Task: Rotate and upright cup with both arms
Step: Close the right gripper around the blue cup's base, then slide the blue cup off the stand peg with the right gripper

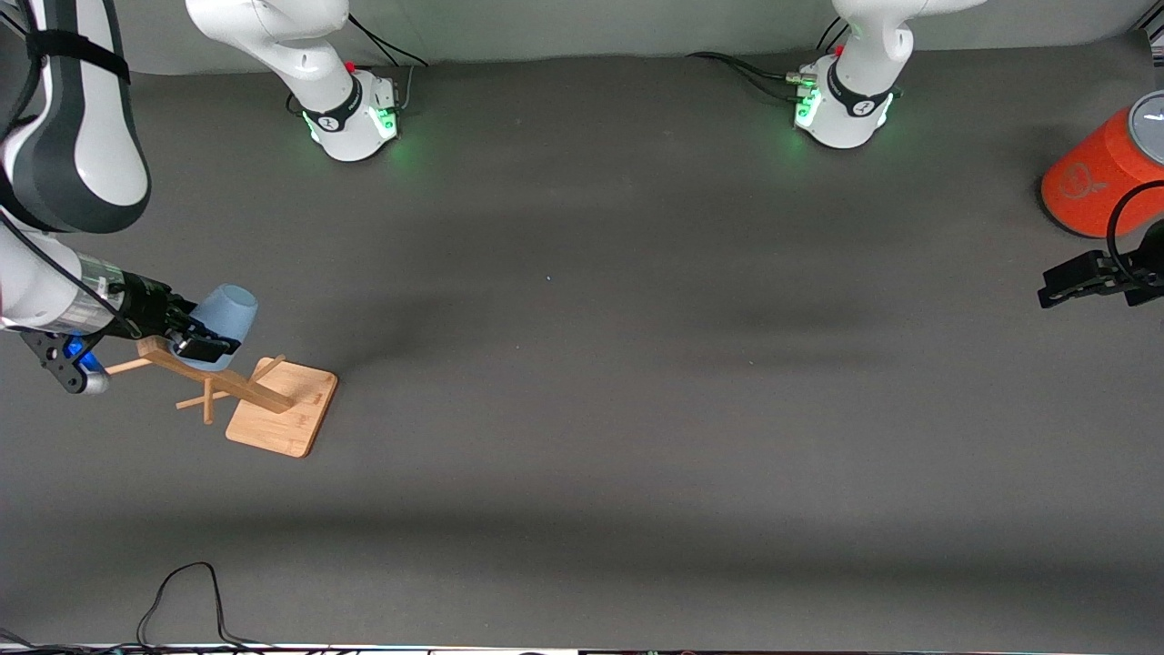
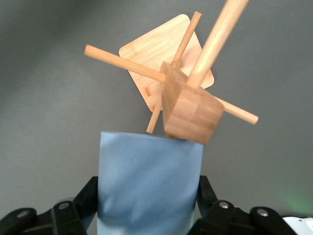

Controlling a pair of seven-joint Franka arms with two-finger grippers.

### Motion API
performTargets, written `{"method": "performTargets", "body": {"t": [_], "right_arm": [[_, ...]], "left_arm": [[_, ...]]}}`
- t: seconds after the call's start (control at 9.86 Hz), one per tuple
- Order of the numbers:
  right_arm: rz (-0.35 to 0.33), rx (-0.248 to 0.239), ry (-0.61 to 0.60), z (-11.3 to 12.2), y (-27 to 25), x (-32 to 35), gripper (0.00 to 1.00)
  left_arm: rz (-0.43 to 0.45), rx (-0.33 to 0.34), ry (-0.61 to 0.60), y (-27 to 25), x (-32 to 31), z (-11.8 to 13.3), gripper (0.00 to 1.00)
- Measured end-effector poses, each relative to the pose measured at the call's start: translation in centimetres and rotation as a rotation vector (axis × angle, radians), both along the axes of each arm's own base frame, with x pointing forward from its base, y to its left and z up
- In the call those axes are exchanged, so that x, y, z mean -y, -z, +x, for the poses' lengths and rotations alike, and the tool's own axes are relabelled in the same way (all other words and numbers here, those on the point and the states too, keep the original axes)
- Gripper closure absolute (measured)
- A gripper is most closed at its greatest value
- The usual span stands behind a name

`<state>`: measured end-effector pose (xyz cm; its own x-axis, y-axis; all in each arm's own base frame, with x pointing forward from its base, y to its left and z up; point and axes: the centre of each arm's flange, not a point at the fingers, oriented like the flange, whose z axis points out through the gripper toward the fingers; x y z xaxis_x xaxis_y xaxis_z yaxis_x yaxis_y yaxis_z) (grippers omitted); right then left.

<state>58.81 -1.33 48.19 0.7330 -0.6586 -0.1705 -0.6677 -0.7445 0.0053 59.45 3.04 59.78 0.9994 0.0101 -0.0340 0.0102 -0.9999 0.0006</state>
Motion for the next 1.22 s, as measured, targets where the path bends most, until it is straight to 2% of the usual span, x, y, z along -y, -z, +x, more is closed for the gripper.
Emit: {"method": "performTargets", "body": {"t": [0.3, 0.61, 0.91, 1.22], "right_arm": [[0.021, 0.015, -0.012, -0.4, -2.4, -0.9, 0.16], [0.049, 0.003, -0.029, -1.2, -3.6, -3.2, 0.16], [0.047, -0.008, -0.037, -1.9, -4.3, -6.9, 0.16], [0.041, -0.03, 0.023, -3.1, -4.7, -13.7, 0.16]], "left_arm": [[0.001, 0.0, -0.011, 0.0, 0.0, 0.0, 0.0], [0.001, -0.001, -0.016, 0.0, -0.1, 0.0, 0.0], [0.002, -0.002, -0.021, 0.0, -0.3, 0.0, 0.0], [0.003, -0.011, -0.031, 0.1, -0.9, -0.2, 0.0]]}}
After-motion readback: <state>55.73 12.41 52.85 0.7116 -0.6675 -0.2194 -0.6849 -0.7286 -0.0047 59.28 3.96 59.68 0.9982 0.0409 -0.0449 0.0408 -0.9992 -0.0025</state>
